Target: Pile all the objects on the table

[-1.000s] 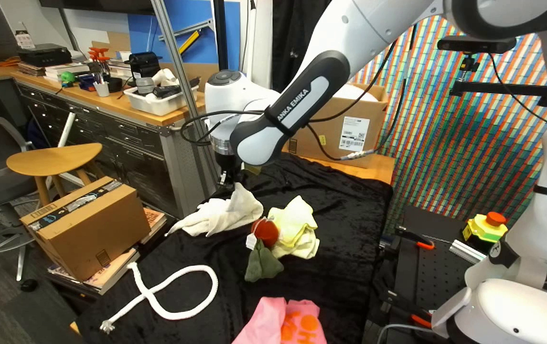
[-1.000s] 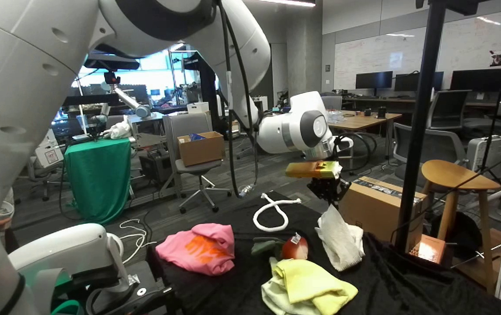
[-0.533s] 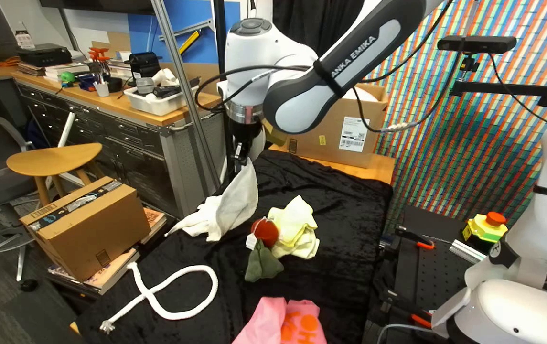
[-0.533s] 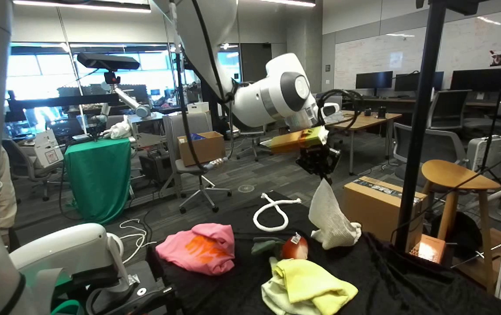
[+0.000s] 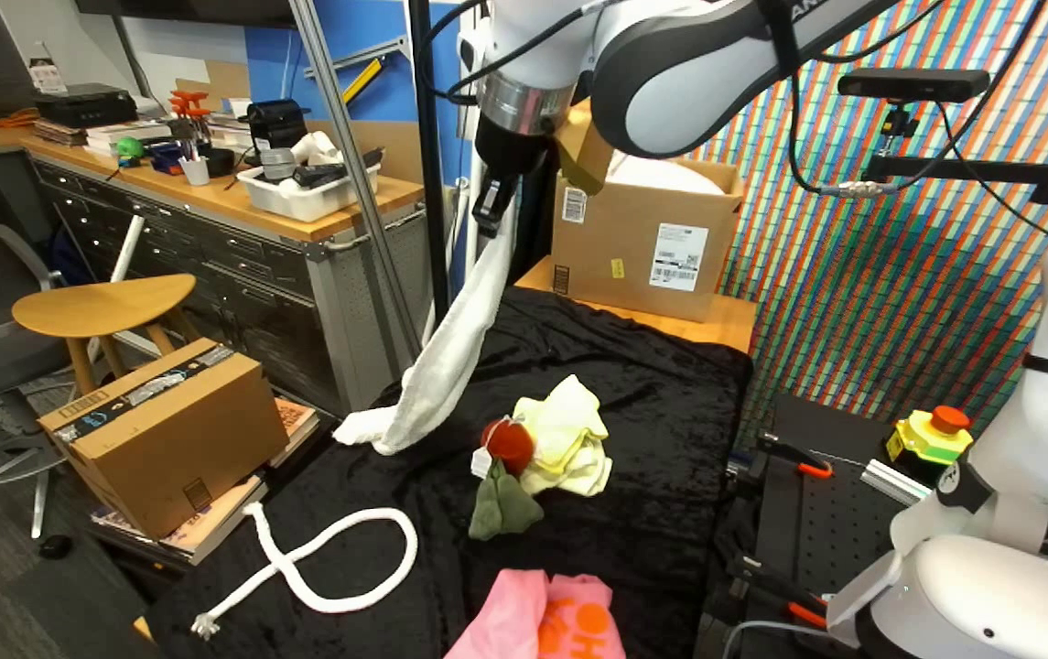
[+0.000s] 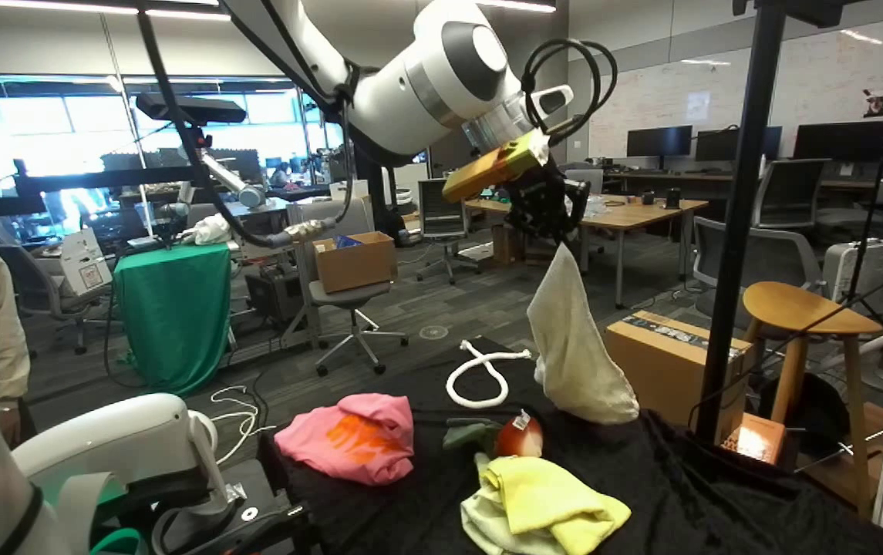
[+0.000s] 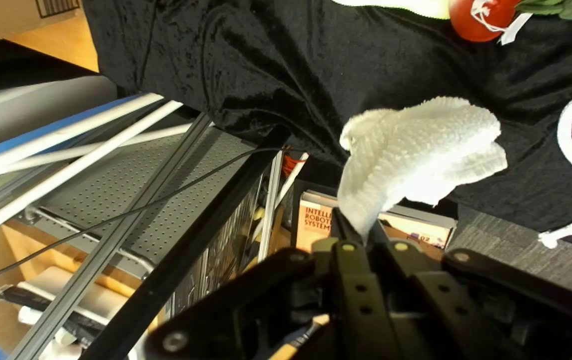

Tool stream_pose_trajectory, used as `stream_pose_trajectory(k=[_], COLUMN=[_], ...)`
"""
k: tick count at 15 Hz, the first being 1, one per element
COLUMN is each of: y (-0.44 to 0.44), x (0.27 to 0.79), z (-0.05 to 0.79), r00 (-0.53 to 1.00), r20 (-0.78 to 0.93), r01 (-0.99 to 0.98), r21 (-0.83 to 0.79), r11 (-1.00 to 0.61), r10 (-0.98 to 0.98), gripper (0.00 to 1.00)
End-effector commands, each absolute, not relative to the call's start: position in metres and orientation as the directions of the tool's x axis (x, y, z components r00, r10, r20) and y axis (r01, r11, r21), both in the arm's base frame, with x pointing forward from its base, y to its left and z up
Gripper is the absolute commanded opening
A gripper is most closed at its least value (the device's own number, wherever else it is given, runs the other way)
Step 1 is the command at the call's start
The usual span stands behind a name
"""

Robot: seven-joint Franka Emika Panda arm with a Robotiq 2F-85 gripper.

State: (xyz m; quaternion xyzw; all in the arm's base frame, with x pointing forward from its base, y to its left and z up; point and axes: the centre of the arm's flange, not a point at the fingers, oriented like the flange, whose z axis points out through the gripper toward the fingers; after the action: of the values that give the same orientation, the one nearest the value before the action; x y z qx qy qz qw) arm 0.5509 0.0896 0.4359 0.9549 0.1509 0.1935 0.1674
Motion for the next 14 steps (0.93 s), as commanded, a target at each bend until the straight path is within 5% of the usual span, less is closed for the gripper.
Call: stream_pose_trajectory(k=[1,8,14], y=[0.082,0.063,0.079], x=[0.517,0.489,0.483], z=[0.481,0.537,0.504], r00=[0.855,0.818,0.837], r20=[0.391,0.482,0.412], r01=[0.174,0.109,0.173], r21=[0.399,0.404,0.426], r11=[-0.900,-0.908,-0.888], r10=[0.339,0.313,0.361], gripper=[0.01,0.01,0.01])
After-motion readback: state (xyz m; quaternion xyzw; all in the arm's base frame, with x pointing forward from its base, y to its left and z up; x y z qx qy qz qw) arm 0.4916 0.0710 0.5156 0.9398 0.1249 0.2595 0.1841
